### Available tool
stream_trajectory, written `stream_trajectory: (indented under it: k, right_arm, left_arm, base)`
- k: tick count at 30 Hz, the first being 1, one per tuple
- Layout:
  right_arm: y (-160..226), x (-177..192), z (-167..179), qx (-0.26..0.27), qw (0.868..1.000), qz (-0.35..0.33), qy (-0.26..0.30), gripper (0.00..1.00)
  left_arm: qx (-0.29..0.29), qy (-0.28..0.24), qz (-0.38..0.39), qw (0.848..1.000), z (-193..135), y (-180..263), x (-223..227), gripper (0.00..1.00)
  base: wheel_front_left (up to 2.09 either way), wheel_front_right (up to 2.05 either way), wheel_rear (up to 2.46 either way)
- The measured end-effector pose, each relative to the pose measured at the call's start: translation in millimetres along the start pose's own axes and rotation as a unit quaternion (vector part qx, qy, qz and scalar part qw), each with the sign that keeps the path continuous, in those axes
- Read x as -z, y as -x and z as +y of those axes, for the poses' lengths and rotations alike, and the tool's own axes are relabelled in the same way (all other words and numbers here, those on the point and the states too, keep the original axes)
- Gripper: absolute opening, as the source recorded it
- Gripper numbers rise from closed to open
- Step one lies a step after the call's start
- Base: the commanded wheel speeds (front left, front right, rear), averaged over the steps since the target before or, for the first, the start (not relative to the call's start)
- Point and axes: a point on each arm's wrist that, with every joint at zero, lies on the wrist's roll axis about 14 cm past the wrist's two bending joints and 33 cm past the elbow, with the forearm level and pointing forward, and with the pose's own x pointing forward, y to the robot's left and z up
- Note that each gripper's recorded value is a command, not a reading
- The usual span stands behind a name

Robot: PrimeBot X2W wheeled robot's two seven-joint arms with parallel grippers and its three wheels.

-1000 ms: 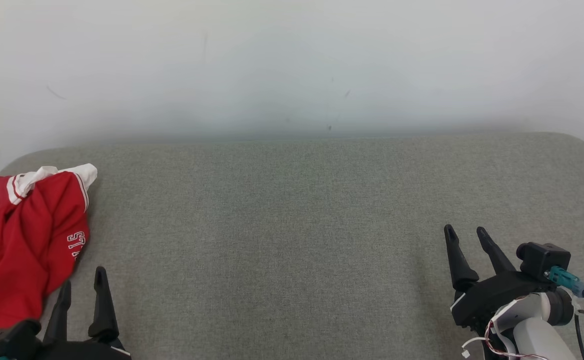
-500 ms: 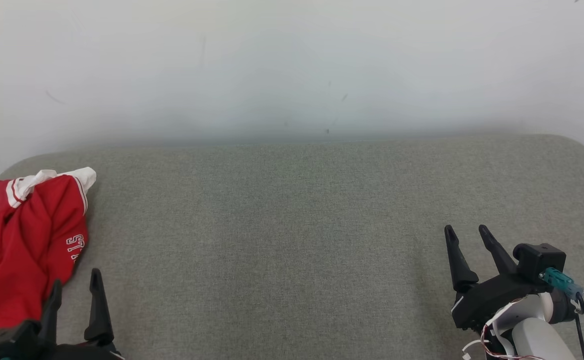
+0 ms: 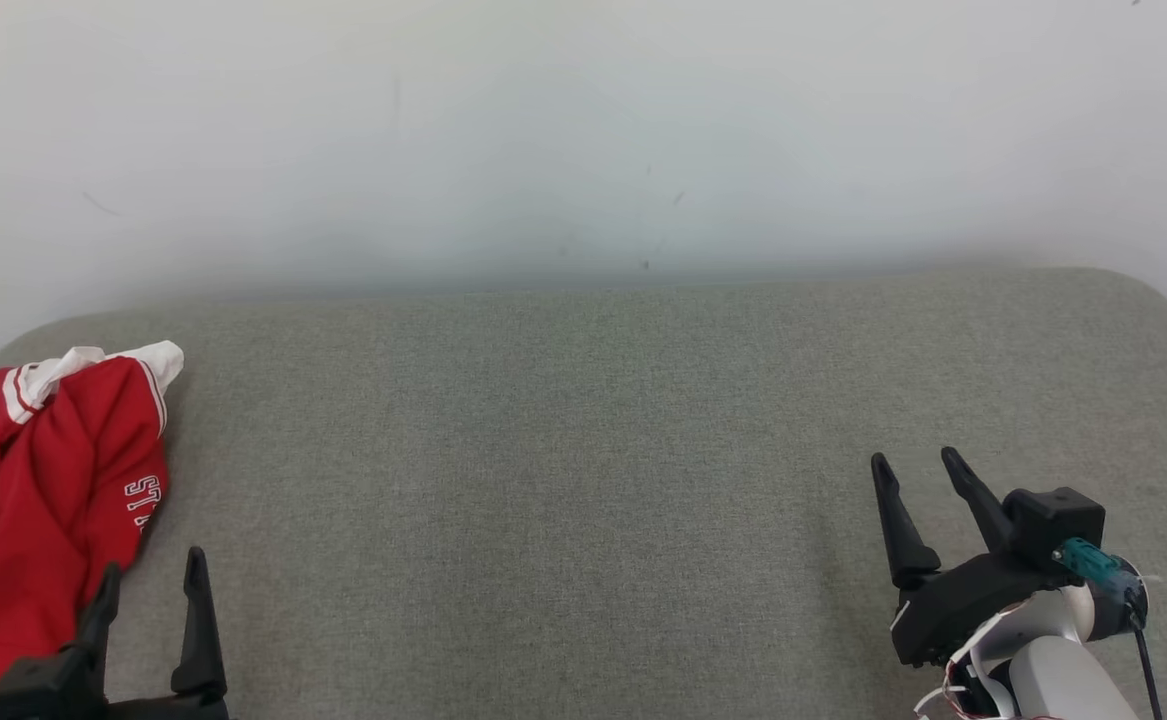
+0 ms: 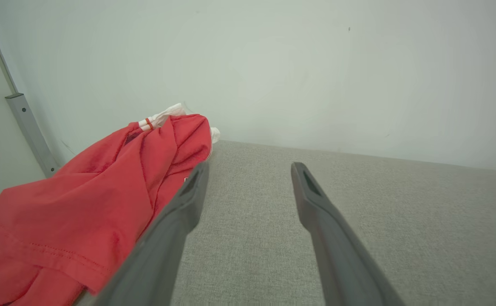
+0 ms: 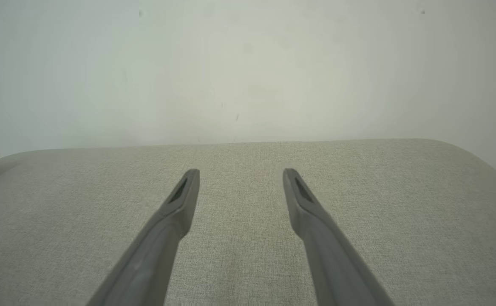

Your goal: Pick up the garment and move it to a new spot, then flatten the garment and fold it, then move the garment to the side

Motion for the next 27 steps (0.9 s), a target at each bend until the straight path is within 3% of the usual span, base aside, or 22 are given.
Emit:
stream_trajectory:
  k: [19,27]
  right_arm:
    - [1.9,-12.3,8.1,-0.018,0.998,-0.017,0.051,1.00]
    - [2.4,-11.3,8.0,-0.017,0.999,-0.018,0.048,1.00]
  left_arm:
    - [0.022,-0.069,-0.008,0.997,-3.3,1.5,-9.3,1.00]
    - [0.020,-0.069,-0.010,0.997,-2.6,2.0,-9.7,1.00]
  base:
    - [0.00,0.00,0.00]
    - [0.00,0.00,0.00]
